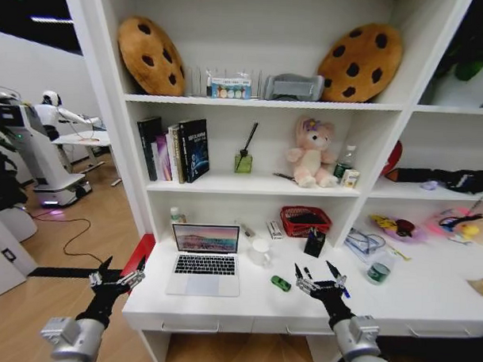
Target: Organize the objects on the table.
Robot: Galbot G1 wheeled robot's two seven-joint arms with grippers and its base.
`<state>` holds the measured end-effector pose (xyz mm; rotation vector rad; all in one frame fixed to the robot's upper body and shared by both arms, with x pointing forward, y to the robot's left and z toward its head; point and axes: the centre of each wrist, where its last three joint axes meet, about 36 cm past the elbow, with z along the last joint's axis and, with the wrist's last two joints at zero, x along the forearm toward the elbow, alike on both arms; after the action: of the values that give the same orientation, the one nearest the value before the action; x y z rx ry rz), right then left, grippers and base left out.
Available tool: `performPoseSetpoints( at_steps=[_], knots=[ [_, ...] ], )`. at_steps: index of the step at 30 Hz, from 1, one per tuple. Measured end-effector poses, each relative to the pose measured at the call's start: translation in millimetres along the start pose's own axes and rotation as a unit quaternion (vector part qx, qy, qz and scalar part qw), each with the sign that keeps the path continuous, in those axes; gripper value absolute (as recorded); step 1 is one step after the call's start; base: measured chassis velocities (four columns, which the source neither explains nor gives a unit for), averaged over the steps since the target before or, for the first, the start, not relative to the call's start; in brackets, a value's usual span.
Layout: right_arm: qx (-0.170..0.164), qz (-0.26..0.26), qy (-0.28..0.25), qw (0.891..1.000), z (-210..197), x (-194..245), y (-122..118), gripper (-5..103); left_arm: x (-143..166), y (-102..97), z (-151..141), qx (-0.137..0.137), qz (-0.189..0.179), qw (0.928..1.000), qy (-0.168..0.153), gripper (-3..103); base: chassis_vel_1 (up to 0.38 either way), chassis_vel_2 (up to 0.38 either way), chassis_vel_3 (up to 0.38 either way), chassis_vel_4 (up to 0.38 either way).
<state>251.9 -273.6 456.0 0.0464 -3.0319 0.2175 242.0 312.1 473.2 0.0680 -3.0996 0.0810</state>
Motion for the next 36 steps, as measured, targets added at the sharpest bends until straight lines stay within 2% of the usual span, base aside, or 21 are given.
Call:
performPoseSetpoints(
  at_steps=[1,3,6,9,12,13,14,16,17,18,19,21,22,23,24,26,27,28,30,31,36],
  knots=[
    [0.000,0.001,0.002,1.000,0.9,-2.0,-0.1,100,-2.5,-0.6,-0.7,0.000,-0.007,1.0000,0.005,103,-0.093,0.067,0.057,-0.054],
    [0.001,0.001,0.003,1.000,1.4,-2.9,0.0,100,-3.6,-1.3,-1.5,0.001,-0.016,0.9998,0.013,99,-0.029,0.067,0.057,0.052],
    [0.004,0.000,0.007,1.000,2.8,-4.7,-1.0,100,-6.5,-2.8,-11.2,0.012,-0.015,0.9995,0.027,89,0.023,-0.032,0.009,0.067],
    [0.008,0.002,0.009,1.000,4.4,-5.6,-2.2,100,-10.1,-2.8,-20.8,0.001,-0.010,0.9993,0.037,78,0.042,-0.096,-0.086,0.057],
    [0.017,0.001,0.012,1.000,11.3,-8.7,-5.9,100,-27.5,-2.4,-45.1,-0.006,0.016,0.9986,0.049,61,0.027,-0.036,-0.035,0.003],
    [0.017,0.001,0.012,1.000,11.3,-8.7,-5.9,100,-27.5,-2.4,-45.1,-0.006,0.016,0.9986,0.049,61,0.000,0.000,0.000,0.000],
    [0.022,0.001,0.010,1.000,13.1,-11.4,-7.8,100,-33.9,-3.0,-51.0,-0.006,0.025,0.9985,0.047,56,0.000,0.000,0.000,0.000],
    [0.025,0.002,0.006,1.000,13.3,-15.2,-9.8,100,-42.2,-4.1,-58.0,-0.005,0.034,0.9984,0.044,56,0.000,0.000,0.000,0.000],
    [0.026,0.002,0.002,1.000,11.9,-21.7,-13.1,100,-53.1,-8.7,-66.5,-0.001,0.050,0.9978,0.043,45,0.000,0.000,0.000,0.000],
    [0.029,0.002,-0.002,1.000,9.7,-28.5,-16.7,100,-59.9,-15.0,-72.2,0.005,0.066,0.9967,0.048,40,0.000,0.000,0.000,0.000],
    [0.029,0.002,-0.002,1.000,9.7,-28.5,-16.7,100,-59.9,-15.0,-72.2,0.005,0.066,0.9967,0.048,40,0.000,0.000,0.000,0.000],
    [0.037,0.002,-0.010,0.999,5.3,-44.8,-25.3,100,-66.7,-31.1,-81.1,0.013,0.082,0.9939,0.073,29,0.000,0.000,0.000,0.000],
    [0.037,0.002,-0.010,0.999,5.3,-44.8,-25.3,100,-66.7,-31.1,-81.1,0.013,0.082,0.9939,0.073,29,0.000,0.000,0.000,0.000],
    [0.044,-0.002,-0.012,0.999,2.8,-54.0,-30.0,100,-66.5,-39.5,-84.2,0.009,0.091,0.9905,0.103,24,0.000,0.000,0.000,0.000],
    [0.044,-0.002,-0.012,0.999,2.8,-54.0,-30.0,100,-66.5,-39.5,-84.2,0.009,0.091,0.9905,0.103,24,0.000,0.000,0.000,0.000],
    [0.060,-0.009,-0.009,0.998,3.5,-62.5,-38.7,100,-68.3,-48.1,-89.4,-0.012,0.111,0.9825,0.149,13,0.000,0.000,0.000,0.000],
    [0.060,-0.009,-0.009,0.998,3.5,-62.5,-38.7,100,-68.3,-48.1,-89.4,-0.012,0.111,0.9825,0.149,13,0.000,0.000,0.000,0.000],
    [0.068,-0.012,-0.006,0.998,5.1,-65.0,-42.9,100,-71.2,-50.0,-92.1,-0.018,0.125,0.9787,0.162,7,0.000,0.000,0.000,0.000],
    [0.074,-0.013,-0.002,0.997,7.9,-66.6,-46.1,100,-78.5,-50.0,-96.1,-0.021,0.134,0.9773,0.163,3,0.000,0.000,0.000,0.000],
    [0.076,-0.014,0.000,0.997,11.6,-68.0,-48.5,100,-90.9,-49.0,-101.1,-0.024,0.137,0.9784,0.153,0,0.000,0.000,0.000,0.000],
    [0.061,-0.017,-0.002,0.998,15.8,-69.8,-47.4,100,-115.2,-52.0,-107.1,-0.014,0.143,0.9814,0.128,0,0.000,0.000,0.000,0.000]
  ],
)
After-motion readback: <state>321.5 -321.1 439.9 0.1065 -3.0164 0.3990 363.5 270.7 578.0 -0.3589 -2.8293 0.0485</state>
